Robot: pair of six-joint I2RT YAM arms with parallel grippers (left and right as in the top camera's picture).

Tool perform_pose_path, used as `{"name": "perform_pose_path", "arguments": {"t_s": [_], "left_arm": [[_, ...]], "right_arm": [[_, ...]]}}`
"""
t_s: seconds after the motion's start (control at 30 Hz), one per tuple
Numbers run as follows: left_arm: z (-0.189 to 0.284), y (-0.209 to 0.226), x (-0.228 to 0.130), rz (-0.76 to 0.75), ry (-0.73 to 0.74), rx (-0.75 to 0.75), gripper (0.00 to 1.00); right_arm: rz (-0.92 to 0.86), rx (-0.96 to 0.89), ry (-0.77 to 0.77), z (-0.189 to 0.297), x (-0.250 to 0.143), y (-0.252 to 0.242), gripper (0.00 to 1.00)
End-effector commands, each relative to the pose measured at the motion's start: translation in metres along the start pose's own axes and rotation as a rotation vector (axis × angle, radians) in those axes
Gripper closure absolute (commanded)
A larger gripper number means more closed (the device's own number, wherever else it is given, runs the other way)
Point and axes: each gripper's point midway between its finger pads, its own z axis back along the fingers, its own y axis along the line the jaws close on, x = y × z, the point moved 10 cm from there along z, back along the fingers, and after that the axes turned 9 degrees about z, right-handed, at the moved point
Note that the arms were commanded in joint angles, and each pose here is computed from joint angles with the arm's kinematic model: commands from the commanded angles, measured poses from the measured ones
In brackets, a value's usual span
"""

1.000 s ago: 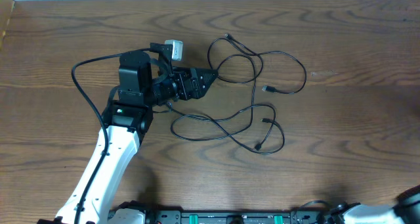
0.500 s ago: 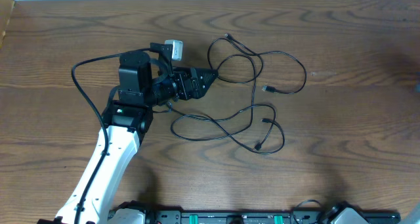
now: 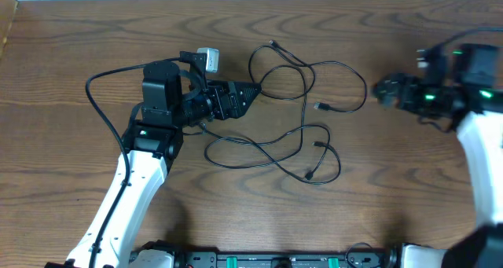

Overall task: Untangle cables
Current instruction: 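Grasp a black cable end in the pile with the right gripper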

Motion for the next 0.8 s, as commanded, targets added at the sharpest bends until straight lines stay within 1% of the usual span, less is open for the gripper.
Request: {"name": "perform_pose_path", "arguments": {"t_s": [0.0, 0.17, 0.33, 0.57, 0.77], "left_arm": [[0.0, -0.003, 0.003, -0.022, -0.008, -0.002, 0.04], [0.0, -0.003, 0.003, -0.022, -0.008, -0.002, 0.04], [0.0, -0.003, 0.003, -0.022, -0.008, -0.002, 0.04], [0.0, -0.003, 0.003, -0.022, -0.008, -0.002, 0.04], [0.0, -0.003, 0.003, -0.022, -0.008, -0.002, 0.04]], "right_arm": [[0.042, 0.049, 0.141, -0.043, -0.012, 0.014, 0.01], [0.077, 0.08, 0.277, -0.092, -0.026, 0.027, 0.01], [0.098, 0.087, 0.286, -0.124, -0.027, 0.031, 0.01], [-0.045, -0.126, 0.263, -0.132, -0.025, 0.016, 0.01], [-0.181, -0.216, 0.225, -0.132, -0.023, 0.011, 0.01]]}}
